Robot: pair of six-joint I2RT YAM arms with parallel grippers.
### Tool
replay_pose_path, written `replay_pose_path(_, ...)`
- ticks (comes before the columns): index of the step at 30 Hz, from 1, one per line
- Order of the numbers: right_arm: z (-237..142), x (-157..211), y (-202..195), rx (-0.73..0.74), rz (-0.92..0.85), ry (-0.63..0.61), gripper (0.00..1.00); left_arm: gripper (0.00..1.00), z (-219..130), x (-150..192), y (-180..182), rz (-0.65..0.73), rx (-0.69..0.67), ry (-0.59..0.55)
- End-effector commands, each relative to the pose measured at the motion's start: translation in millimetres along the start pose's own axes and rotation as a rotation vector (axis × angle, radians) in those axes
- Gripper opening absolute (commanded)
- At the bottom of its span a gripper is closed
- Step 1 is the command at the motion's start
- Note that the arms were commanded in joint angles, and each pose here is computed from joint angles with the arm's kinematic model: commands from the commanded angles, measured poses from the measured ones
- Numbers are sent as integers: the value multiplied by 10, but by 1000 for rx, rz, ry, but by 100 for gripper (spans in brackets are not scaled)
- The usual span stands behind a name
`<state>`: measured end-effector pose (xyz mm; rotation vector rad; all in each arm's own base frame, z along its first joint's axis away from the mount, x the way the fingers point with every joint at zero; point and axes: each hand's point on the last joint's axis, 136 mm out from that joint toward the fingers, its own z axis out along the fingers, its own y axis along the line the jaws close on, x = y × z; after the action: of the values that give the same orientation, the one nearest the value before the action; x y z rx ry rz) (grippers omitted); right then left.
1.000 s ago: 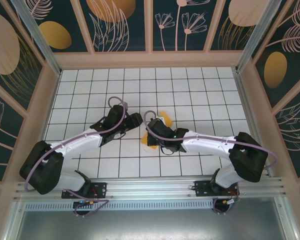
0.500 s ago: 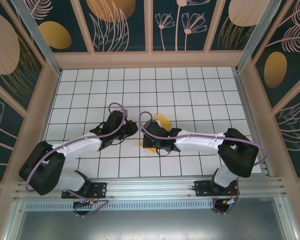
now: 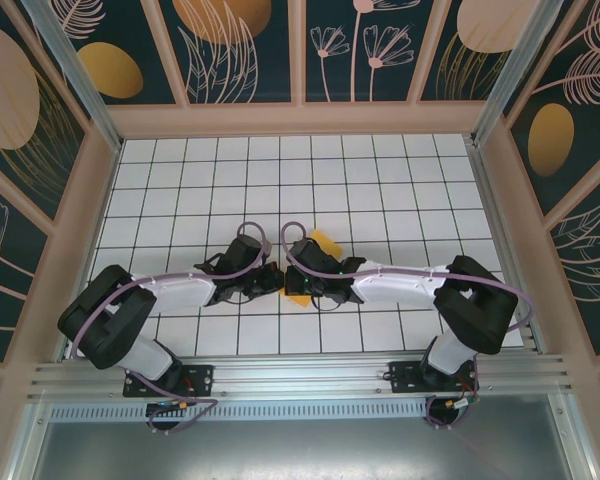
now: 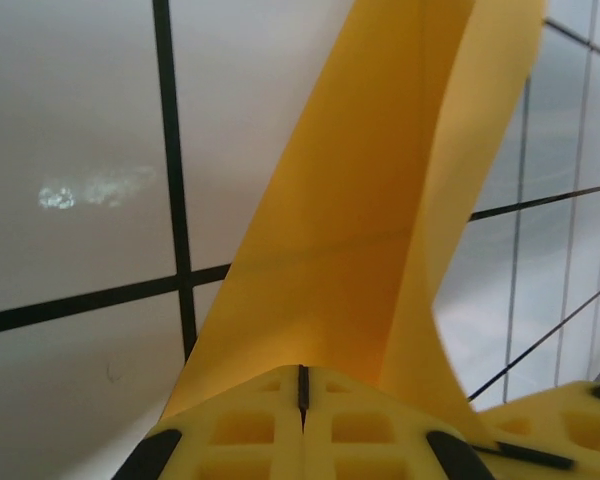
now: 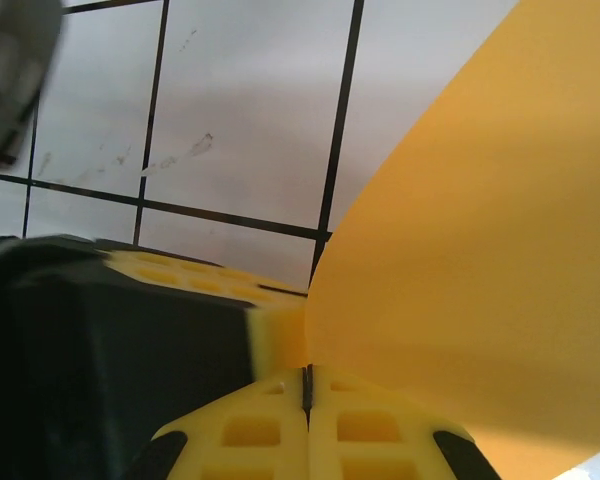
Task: Fold a paper plane with a square sheet of paper (pick it up from the middle)
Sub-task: Fold the triangle a second time at the center of the table.
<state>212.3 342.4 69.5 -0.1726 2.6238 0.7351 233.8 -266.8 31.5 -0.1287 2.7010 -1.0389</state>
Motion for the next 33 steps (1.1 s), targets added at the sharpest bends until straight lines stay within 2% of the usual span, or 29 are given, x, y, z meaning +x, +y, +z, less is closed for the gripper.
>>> replay_pose_path(1, 13, -5, 9, -17, 6, -5, 0, 1, 57, 35, 11, 20, -12, 25)
replay_pose_path(5, 2, -2, 18, -20, 3, -2, 0, 2, 86, 54, 16, 25, -10, 33)
replay_pose_path(14, -50, 64, -119, 37, -16, 33, 1, 2, 176, 120, 291, 38, -108, 52)
replay_pose_path(23, -93, 64, -282, -50, -11, 90, 4, 2, 196, 156, 431, 47, -158, 59)
replay_pose_path(33, -156, -72, -443, -71, -70, 102, 7, 3, 184, 140, 405, 65, -160, 60)
